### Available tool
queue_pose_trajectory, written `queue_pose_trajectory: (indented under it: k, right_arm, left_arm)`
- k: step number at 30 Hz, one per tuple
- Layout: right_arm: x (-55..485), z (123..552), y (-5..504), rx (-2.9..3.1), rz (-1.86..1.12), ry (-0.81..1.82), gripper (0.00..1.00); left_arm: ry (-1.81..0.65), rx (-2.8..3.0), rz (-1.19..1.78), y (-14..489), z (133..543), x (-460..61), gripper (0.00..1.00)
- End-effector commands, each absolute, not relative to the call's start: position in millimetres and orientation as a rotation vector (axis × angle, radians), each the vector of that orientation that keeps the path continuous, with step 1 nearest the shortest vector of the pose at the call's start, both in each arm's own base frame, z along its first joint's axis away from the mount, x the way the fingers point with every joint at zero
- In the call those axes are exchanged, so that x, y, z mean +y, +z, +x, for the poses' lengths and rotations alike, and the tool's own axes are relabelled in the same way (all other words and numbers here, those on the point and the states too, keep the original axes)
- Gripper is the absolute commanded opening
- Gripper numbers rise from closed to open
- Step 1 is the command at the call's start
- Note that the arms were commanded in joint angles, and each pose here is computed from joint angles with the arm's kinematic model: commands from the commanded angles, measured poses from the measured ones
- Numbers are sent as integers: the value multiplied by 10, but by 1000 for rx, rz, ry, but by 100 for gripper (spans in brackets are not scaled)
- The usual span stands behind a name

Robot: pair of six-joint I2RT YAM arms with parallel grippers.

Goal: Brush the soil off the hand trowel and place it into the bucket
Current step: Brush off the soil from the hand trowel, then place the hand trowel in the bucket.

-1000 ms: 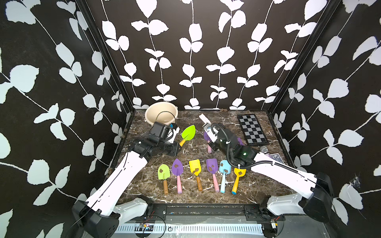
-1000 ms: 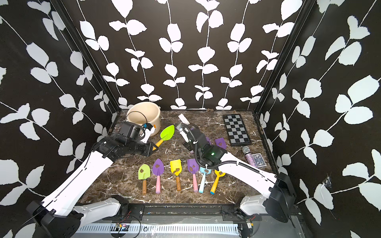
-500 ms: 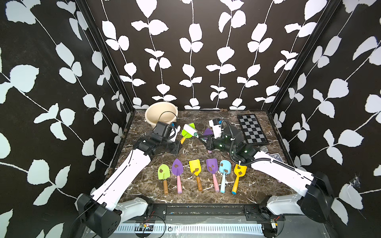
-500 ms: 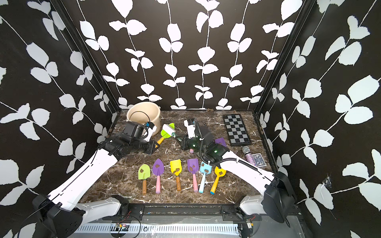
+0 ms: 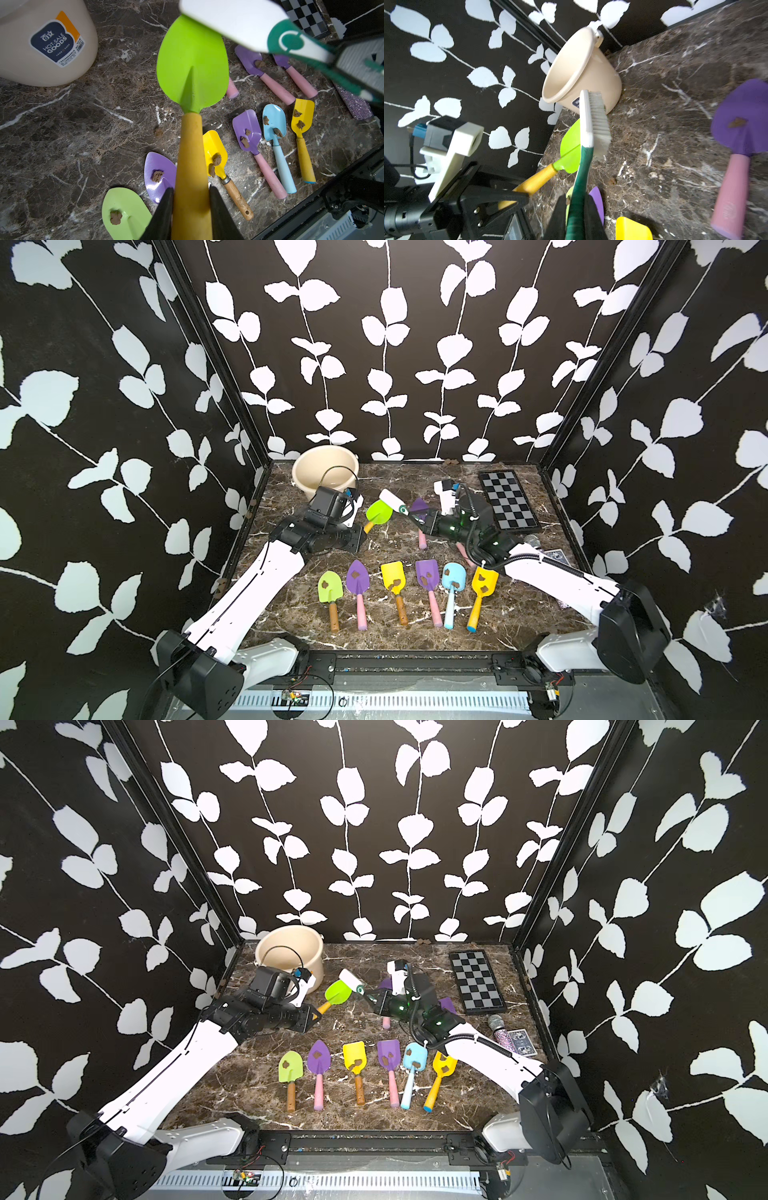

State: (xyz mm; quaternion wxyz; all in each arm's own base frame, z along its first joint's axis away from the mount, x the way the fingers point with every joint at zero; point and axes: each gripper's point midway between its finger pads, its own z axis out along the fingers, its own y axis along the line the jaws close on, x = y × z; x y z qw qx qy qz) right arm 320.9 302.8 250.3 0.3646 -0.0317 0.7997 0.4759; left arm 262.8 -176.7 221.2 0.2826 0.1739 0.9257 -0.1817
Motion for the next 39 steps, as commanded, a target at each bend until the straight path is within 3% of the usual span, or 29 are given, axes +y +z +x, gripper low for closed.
queue_pose_trajectory:
  k: [1,10,19,29,39]
  right_arm:
    - [2725,3284,2729,1977,-14,1151,0]
    - [2120,3308,2611,1969,130,878,0]
    - [2092,3249,2381,2019,181,891,0]
    - [1994,3208,2309,2044,211,847,0]
    - [1915,3141,2311,2040,213,822,0]
  left_arm:
    - [-548,2389,453,2463,2629,-1805,0]
    - [-637,2316,263,3046,3035,-1924,0]
    - [-688,2330,-317,3327,3858,-1634,0]
    - [-696,2295,-934,3045,4316,-1126,0]
    - [-739,2398,-1214,2568,4620,-1144,0]
